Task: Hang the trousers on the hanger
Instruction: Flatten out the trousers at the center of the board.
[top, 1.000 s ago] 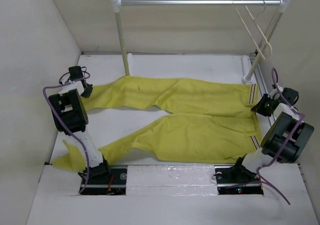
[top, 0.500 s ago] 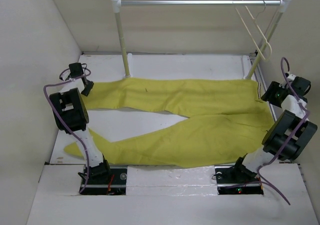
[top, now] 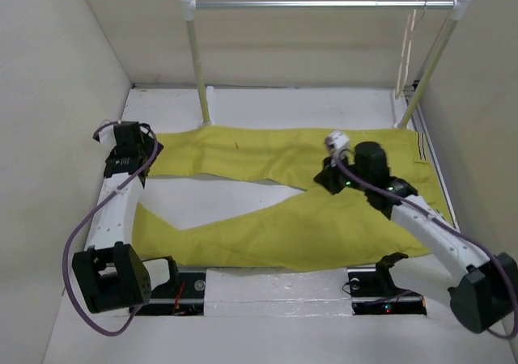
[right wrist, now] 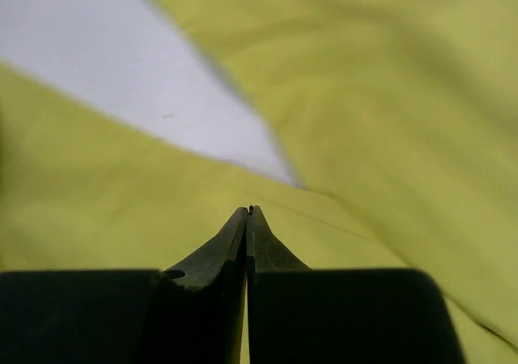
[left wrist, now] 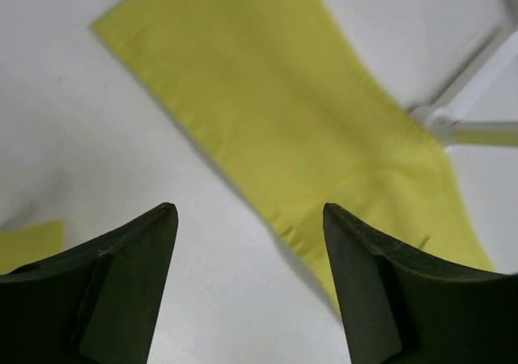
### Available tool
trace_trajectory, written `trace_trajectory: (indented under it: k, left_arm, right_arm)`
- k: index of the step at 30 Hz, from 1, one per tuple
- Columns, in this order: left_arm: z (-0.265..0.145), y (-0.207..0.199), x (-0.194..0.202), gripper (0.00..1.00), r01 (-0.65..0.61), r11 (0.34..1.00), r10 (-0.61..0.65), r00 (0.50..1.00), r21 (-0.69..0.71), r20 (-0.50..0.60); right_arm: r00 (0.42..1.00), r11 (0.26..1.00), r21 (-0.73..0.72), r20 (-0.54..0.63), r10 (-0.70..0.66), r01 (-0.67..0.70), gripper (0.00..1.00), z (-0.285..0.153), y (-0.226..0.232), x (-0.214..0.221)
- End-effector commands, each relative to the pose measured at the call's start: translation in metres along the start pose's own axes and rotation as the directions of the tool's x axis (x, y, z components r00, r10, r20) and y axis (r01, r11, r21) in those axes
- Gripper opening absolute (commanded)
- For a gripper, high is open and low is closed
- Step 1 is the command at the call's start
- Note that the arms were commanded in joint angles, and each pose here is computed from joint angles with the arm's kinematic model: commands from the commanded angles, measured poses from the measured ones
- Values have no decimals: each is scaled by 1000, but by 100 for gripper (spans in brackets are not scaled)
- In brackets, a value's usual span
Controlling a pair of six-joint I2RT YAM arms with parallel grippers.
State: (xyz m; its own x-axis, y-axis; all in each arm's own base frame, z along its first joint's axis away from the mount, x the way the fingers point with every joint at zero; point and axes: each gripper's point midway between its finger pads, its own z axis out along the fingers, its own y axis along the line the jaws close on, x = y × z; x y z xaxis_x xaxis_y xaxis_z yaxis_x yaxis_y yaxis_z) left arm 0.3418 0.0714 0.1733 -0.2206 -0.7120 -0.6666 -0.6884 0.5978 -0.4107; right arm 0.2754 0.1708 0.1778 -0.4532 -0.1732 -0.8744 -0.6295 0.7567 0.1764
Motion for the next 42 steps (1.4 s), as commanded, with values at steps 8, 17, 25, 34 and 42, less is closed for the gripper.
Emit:
trace_trajectory:
  k: [8,17,25,34,42]
  left_arm:
    - [-54,59,59,67,-91,993,75,977,-72,-201]
    - [-72,46,26,64,-90,995,84,990,-51,-110]
    - [-71,38,19,62,-138,990,137,986,-12,-96]
    - [-66,23,23,39,-166,984,173,979,72,-106]
    - [-65,23,21,34,-204,976,211,972,80,-100]
  right_arm:
    - [881,616,-721,-17,-474,317,52,135,250,28]
    - [851,541,-831,-185,-492,132,54,205,284,109]
    - [856,514,-857,-238,-458,37,20,205,299,136]
    - [923,637,-762,-155,-352,115,0,229,263,53]
    - [948,758,-615,-52,-314,217,0,245,222,-23]
